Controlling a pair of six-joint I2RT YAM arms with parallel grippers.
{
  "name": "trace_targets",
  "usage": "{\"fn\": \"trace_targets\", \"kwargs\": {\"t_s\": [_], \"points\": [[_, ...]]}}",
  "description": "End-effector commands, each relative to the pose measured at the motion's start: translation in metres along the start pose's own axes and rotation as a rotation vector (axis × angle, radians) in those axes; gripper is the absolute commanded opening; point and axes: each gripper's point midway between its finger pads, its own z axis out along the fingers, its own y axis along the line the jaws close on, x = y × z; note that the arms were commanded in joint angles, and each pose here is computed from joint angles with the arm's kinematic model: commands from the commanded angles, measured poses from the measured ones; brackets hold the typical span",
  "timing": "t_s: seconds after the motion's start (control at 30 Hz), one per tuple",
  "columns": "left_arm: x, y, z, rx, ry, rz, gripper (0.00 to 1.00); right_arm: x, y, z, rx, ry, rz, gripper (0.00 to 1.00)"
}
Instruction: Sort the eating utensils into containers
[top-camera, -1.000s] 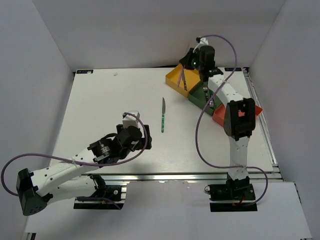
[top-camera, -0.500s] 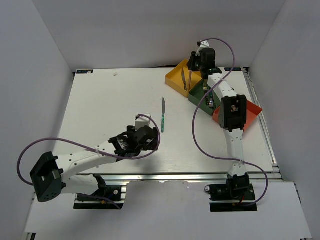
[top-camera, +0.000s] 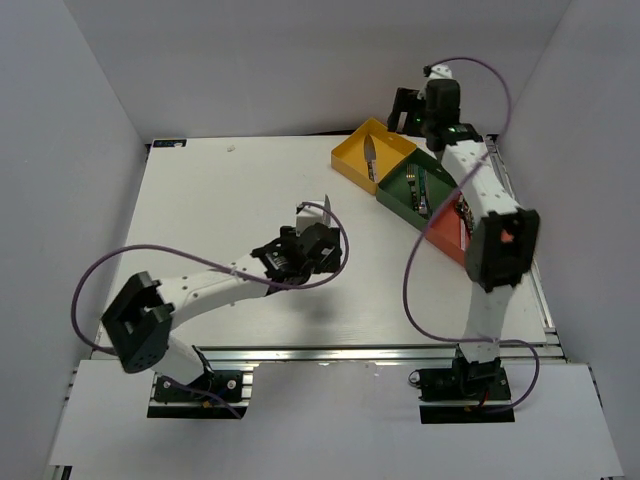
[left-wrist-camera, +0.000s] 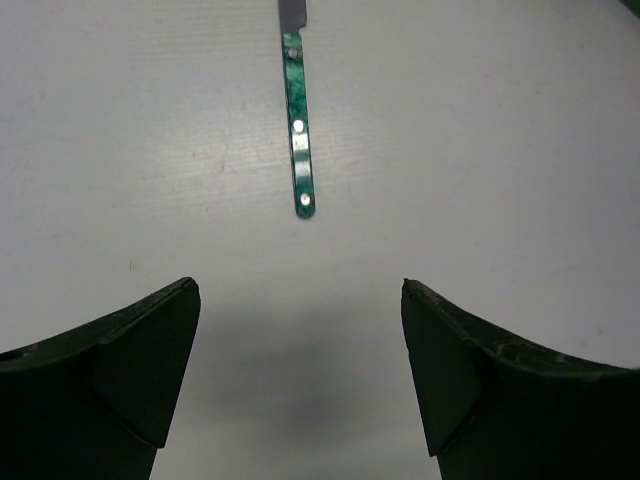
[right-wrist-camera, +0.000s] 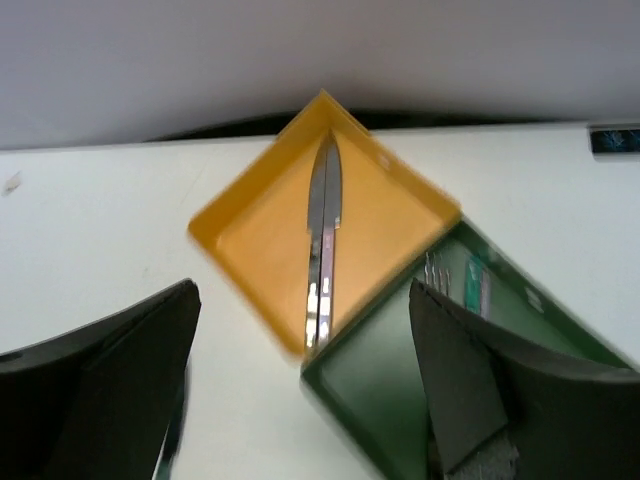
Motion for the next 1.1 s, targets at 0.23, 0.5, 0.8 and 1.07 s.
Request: {"fn": "trace_targets", "kwargs": {"t_s": [0.23,0.5,0.8,1.07], "points": [[0.004,-0.012,0.102,-0.083,0.141,0.103,0.69,0.065,0.02,-0.208,-0.12,-0.012,0.105,0.89],[0.024,-0.009,0.138,-0.117,0.192,0.078,0.58,0.123,0.038,-0.247,-0.204,0.071,0.109,0.89],[0.075,0.002,0.147,-0.125,0.3,0.056,0.23,0.141,0.066,-0.26,-0.377,0.106,0.138,0.89],[0.074,-0.003,0.096,-0.084,0.251,0.055,0.0,0.148,0.084,-0.245,-0.459,0.148,0.234,0.89]]}}
